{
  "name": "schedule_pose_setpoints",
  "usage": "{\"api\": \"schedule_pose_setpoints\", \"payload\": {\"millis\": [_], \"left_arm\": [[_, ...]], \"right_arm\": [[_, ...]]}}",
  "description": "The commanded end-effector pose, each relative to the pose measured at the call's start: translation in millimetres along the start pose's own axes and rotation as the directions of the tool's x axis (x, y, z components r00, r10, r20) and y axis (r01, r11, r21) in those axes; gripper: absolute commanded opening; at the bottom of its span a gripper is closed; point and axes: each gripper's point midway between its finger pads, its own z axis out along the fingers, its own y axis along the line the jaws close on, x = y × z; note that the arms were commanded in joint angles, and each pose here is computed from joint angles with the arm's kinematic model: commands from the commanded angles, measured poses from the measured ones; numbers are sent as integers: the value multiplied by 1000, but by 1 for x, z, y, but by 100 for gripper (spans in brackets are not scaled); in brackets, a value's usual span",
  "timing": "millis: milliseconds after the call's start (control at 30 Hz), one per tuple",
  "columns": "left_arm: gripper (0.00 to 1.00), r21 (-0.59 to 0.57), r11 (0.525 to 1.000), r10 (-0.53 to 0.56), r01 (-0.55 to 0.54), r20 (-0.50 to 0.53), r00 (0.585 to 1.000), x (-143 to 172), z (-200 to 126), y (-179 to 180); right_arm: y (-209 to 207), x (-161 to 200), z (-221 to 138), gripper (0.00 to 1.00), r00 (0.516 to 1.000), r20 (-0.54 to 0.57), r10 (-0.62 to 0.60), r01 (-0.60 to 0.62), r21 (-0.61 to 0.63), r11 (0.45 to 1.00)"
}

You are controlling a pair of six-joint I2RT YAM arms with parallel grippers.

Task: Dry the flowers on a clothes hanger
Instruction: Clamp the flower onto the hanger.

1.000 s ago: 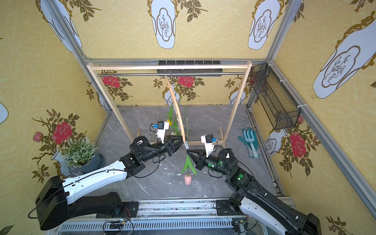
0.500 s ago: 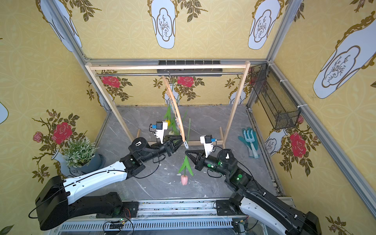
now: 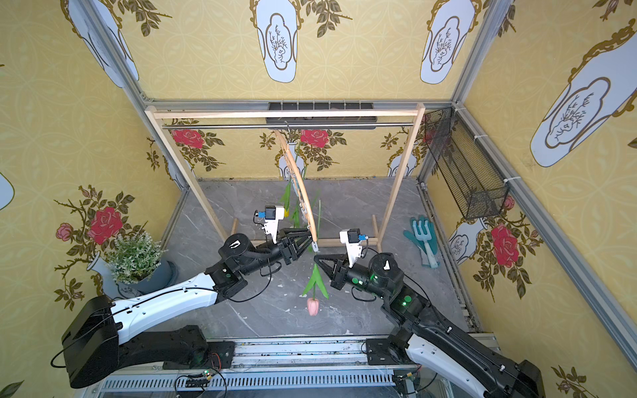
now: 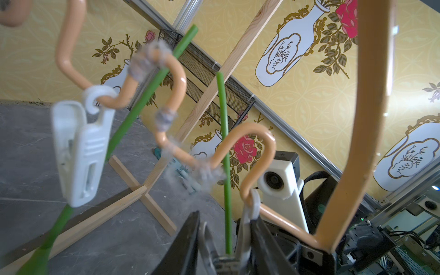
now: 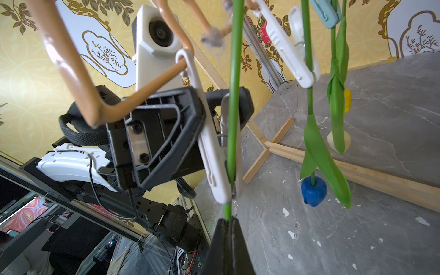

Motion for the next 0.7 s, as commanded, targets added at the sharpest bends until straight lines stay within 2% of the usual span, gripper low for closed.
{"api": "schedule_pose_setpoints", "payload": {"millis": [0, 433, 667], "left_arm": [[35, -19, 1000, -4, 4, -8, 1000, 5, 1, 7], [23, -11, 1000, -19, 19, 12, 1000, 6, 0, 9], [30, 10, 999, -33, 33, 33, 999, 7, -2, 9]], "right_arm": [[16, -15, -1, 0, 998, 54, -29, 32, -63, 998], [18, -19, 2, 0, 997, 77, -14, 20, -81, 997], [19, -20, 3, 0, 996, 86, -3, 11, -94, 996]]}}
